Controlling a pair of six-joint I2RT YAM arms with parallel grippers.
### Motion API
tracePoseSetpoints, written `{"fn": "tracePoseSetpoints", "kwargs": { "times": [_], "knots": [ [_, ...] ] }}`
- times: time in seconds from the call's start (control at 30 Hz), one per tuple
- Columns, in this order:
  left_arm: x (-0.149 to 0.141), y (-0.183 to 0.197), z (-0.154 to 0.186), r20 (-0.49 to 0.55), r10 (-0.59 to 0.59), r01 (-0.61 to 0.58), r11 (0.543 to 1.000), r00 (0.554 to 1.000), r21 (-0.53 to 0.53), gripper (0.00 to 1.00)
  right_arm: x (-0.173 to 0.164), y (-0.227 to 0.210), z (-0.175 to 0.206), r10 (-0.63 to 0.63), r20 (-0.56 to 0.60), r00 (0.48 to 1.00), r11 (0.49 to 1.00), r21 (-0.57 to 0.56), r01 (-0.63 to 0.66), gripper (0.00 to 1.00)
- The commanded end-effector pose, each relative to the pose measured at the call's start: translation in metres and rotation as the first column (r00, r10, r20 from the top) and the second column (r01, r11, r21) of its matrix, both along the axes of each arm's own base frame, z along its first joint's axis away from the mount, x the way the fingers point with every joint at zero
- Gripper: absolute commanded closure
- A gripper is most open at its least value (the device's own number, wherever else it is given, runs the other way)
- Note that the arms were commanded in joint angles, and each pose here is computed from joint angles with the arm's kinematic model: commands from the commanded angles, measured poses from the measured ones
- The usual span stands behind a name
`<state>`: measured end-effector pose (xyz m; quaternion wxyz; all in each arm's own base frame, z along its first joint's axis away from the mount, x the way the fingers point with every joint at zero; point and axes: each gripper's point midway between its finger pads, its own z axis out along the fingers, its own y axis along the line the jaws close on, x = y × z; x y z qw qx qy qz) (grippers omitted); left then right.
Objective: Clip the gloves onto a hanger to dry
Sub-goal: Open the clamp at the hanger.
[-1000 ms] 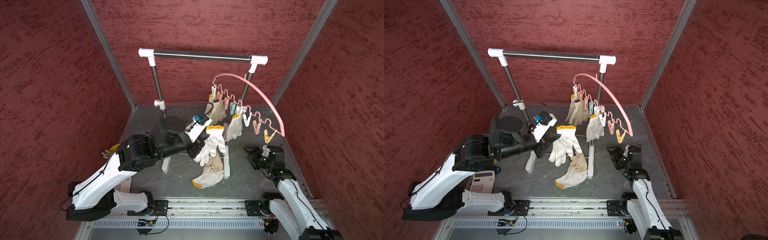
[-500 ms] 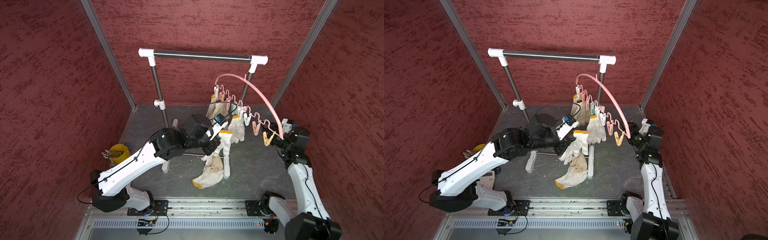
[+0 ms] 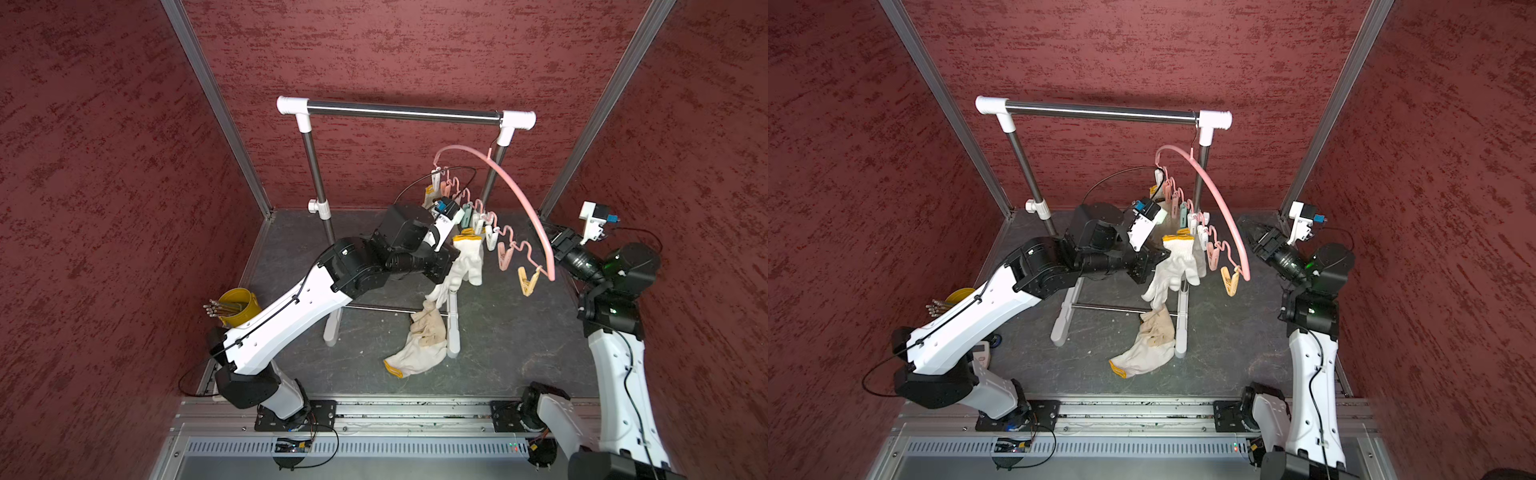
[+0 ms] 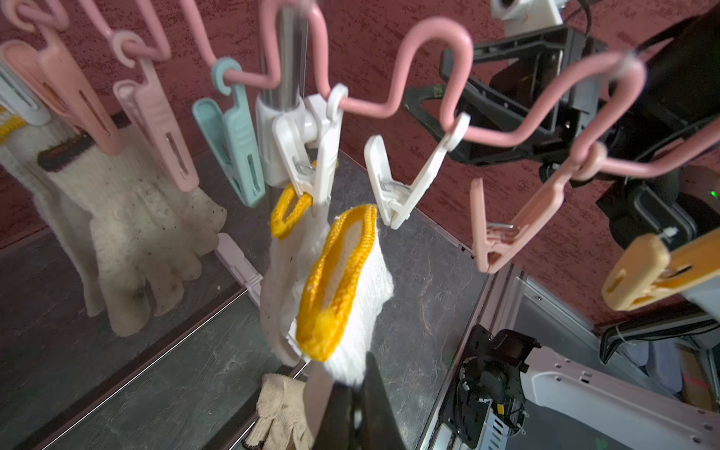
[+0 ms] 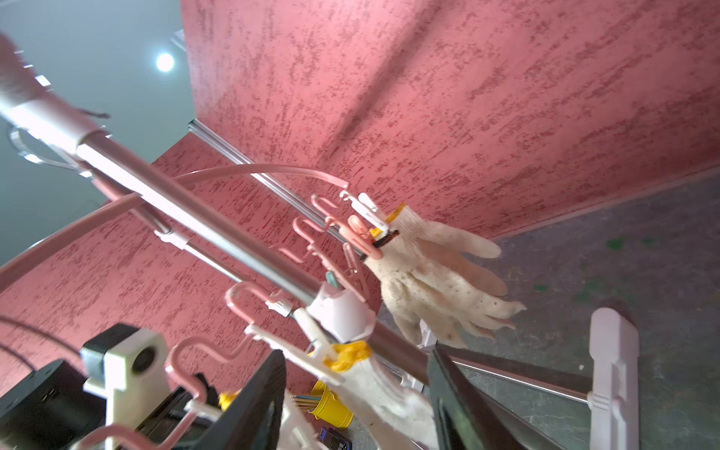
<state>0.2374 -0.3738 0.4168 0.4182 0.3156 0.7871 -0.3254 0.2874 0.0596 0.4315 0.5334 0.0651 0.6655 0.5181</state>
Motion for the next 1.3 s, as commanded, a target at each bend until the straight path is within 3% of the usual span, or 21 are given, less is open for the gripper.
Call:
{"fn": "tracePoseSetpoints", "kwargs": {
  "times": [0.0,0.3,0.73,1.27],
  "knots": [
    [0.006,-0.006,0.018,-0.012,0.011,-0.012,0.997,1.000,-0.077,1.00,-0.022,0.010,0.017,0.033,0.071,0.997,0.999,-0.022,-0.032,0.45],
    [0.013,-0.014,0.024,-0.009,0.013,-0.014,0.995,1.000,-0.099,1.00,-0.039,0.020,0.016,0.065,0.064,0.996,0.997,-0.048,-0.062,0.63],
    [0.020,-0.012,0.021,-0.022,0.021,-0.023,0.996,1.000,-0.088,1.00,-0.037,0.044,-0.010,0.141,-0.018,0.990,0.989,-0.047,-0.142,0.66],
    [0.022,0.005,0.016,-0.029,0.068,-0.070,0.996,0.997,-0.060,1.00,-0.045,0.091,-0.002,0.271,-0.010,0.962,0.960,-0.064,-0.272,0.66]
  ]
}}
